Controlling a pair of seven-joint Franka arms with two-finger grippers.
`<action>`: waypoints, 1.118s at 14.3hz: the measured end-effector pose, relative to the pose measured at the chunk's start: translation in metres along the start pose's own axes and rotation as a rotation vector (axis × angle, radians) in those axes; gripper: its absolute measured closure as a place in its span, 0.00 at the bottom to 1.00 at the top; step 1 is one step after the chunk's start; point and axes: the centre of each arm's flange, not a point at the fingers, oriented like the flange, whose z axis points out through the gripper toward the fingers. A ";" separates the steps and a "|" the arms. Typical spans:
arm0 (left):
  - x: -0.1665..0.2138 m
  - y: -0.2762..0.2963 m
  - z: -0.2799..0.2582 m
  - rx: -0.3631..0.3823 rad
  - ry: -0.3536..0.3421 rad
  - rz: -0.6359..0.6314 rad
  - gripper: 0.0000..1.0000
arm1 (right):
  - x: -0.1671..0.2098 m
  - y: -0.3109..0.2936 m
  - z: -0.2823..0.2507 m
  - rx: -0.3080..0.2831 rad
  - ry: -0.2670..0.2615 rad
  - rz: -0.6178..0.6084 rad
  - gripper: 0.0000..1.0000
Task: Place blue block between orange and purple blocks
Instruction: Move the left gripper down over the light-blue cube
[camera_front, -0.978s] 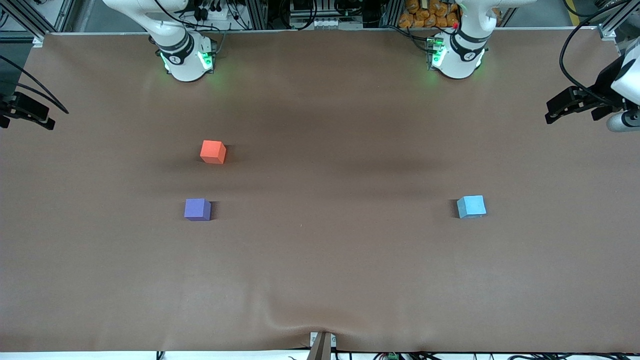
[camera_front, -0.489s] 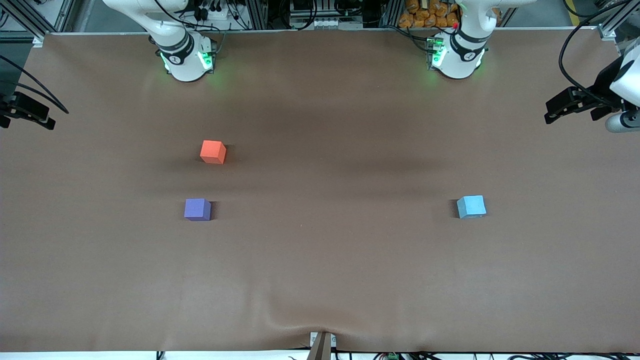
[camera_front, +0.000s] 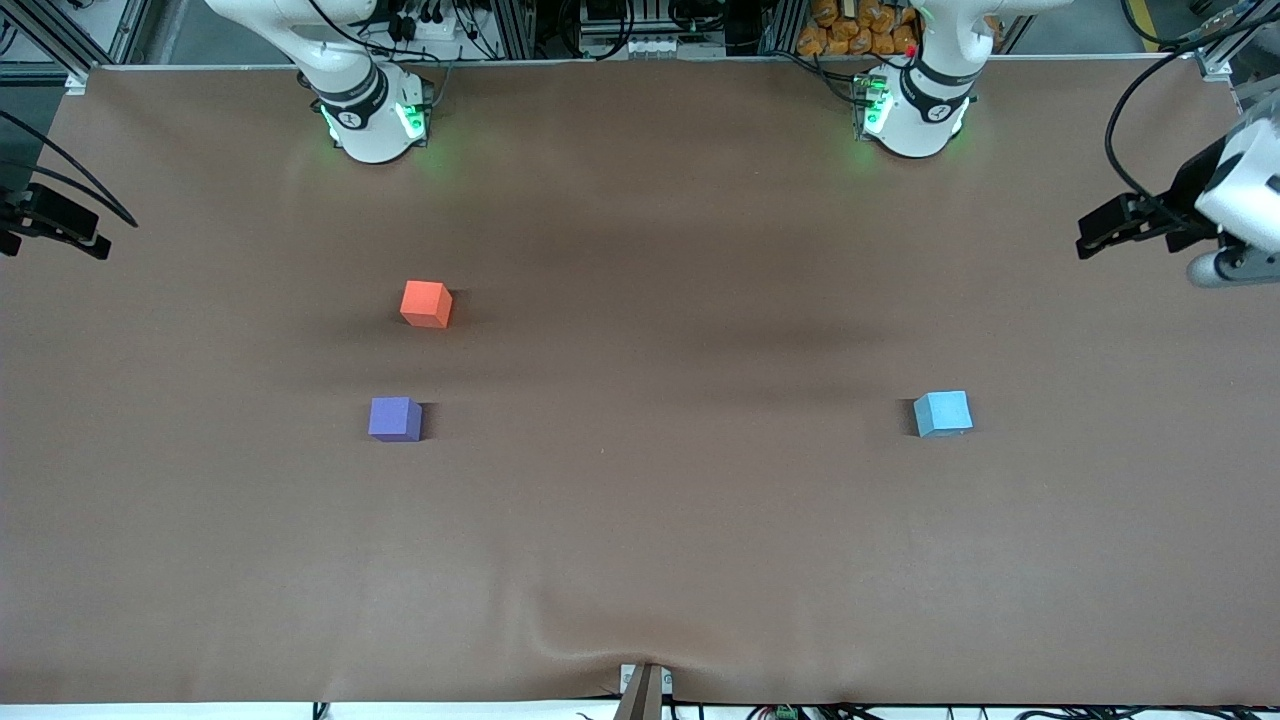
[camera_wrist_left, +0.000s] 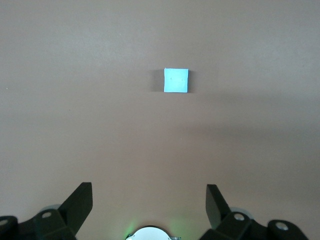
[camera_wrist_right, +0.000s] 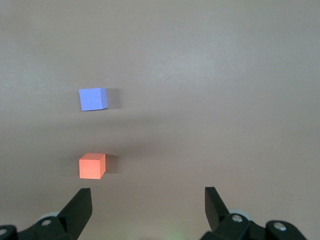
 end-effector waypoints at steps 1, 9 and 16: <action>0.005 0.001 0.007 0.001 -0.010 0.000 0.00 | 0.000 0.000 0.000 0.000 0.000 0.000 0.00; 0.033 0.005 0.062 -0.002 -0.002 0.003 0.00 | 0.000 0.000 0.000 0.001 0.000 0.000 0.00; 0.043 0.008 0.115 -0.007 0.029 0.006 0.00 | 0.000 0.000 0.000 0.004 0.000 0.000 0.00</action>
